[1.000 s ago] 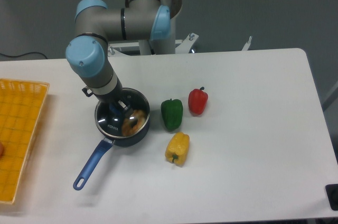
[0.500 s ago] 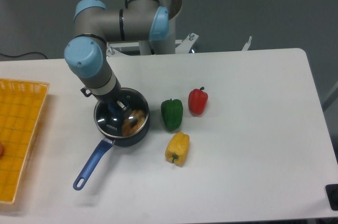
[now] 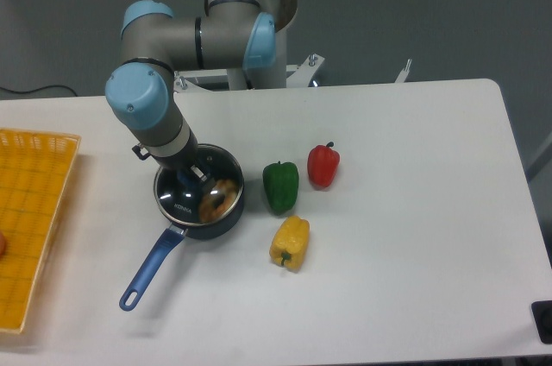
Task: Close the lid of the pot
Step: 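Set the lid down onto the saucepan rim, adjusting its seat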
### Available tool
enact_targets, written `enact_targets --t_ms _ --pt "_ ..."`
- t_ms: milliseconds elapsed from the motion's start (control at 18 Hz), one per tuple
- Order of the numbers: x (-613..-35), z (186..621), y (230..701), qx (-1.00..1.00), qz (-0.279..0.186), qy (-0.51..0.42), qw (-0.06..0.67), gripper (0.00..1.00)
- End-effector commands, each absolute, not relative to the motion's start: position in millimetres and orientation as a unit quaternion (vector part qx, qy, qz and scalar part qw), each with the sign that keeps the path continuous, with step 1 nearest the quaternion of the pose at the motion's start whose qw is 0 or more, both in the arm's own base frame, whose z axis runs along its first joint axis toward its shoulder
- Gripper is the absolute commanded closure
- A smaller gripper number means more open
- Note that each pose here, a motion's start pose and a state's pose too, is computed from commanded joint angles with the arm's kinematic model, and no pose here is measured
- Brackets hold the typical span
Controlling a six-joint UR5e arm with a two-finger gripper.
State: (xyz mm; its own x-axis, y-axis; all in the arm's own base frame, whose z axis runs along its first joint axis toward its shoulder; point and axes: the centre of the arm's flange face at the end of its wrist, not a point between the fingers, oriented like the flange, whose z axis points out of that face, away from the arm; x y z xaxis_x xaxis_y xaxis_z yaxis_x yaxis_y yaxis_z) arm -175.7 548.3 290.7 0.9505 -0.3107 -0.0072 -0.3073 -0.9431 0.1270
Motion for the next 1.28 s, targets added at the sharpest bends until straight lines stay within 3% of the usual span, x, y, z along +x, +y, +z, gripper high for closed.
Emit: enact_targets --t_ms 833,1278 --pt "-173.0 289.6 551.6 0.985 -0.016 -0.159 0.063 0.28" --pt "-172.7 292.9 550.7 0.985 -0.017 -0.161 0.061 0.12"
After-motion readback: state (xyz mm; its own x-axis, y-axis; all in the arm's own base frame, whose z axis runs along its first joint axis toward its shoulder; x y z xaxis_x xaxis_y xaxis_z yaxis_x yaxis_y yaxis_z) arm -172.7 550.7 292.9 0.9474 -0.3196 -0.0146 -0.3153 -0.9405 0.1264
